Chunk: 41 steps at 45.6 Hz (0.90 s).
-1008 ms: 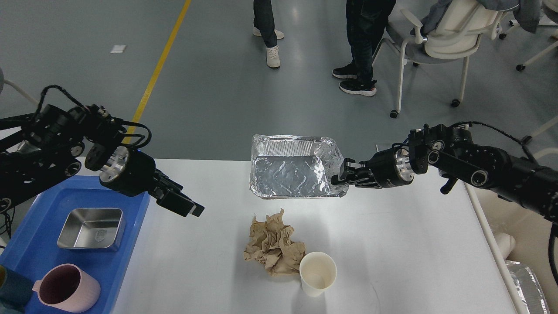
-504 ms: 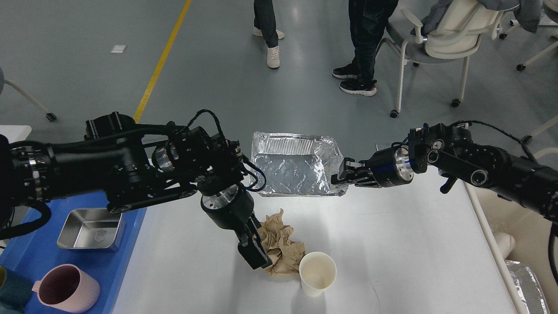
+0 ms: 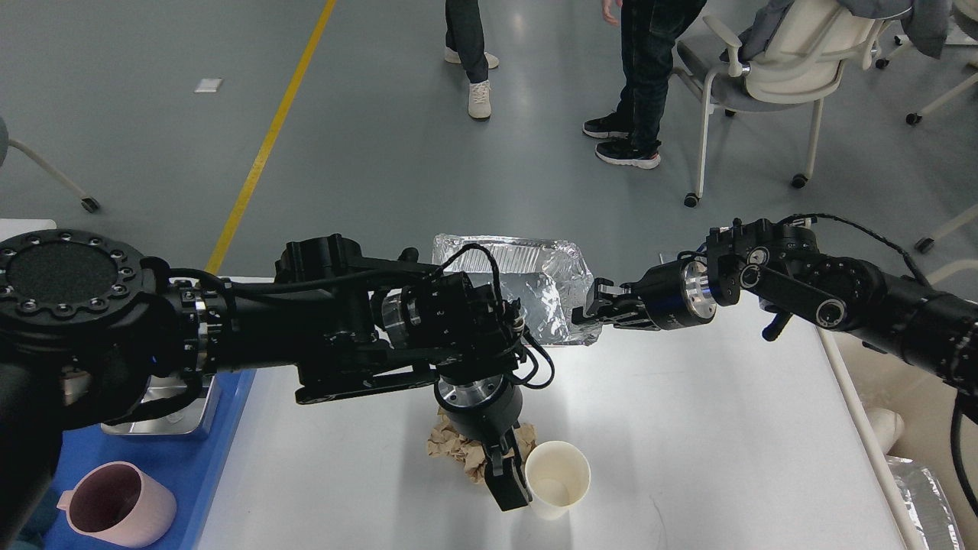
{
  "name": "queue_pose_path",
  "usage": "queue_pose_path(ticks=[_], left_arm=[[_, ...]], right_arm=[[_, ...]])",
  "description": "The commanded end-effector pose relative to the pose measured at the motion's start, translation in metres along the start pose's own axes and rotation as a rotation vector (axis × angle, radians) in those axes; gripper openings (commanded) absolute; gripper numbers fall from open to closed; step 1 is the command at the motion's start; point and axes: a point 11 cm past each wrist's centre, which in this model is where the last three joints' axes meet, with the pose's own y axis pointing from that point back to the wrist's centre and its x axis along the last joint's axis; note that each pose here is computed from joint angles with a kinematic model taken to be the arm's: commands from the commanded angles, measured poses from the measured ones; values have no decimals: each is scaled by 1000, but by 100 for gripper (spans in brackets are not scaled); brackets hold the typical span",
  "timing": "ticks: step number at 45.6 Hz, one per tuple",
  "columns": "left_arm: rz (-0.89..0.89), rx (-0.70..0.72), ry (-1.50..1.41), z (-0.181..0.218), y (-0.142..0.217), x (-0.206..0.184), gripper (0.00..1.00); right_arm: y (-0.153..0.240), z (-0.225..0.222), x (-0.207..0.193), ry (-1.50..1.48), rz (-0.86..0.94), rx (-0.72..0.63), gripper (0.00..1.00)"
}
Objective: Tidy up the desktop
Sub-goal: 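Reach the left gripper over to the white paper cup and grasp it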
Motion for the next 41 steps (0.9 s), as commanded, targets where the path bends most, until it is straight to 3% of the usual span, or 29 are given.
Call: queue_pose_path(ticks=[1,26,41], left_arm=[[34,32,-18,-5,-6,13,97],[53,-36,-67,25,-33,37,97],[40,-47,-58,28,-44,31,97]], right_arm=[[0,-1,1,1,2,2,0],[0,-1,1,0,3,2,0],[1,-1,1,-1,7,5,0]])
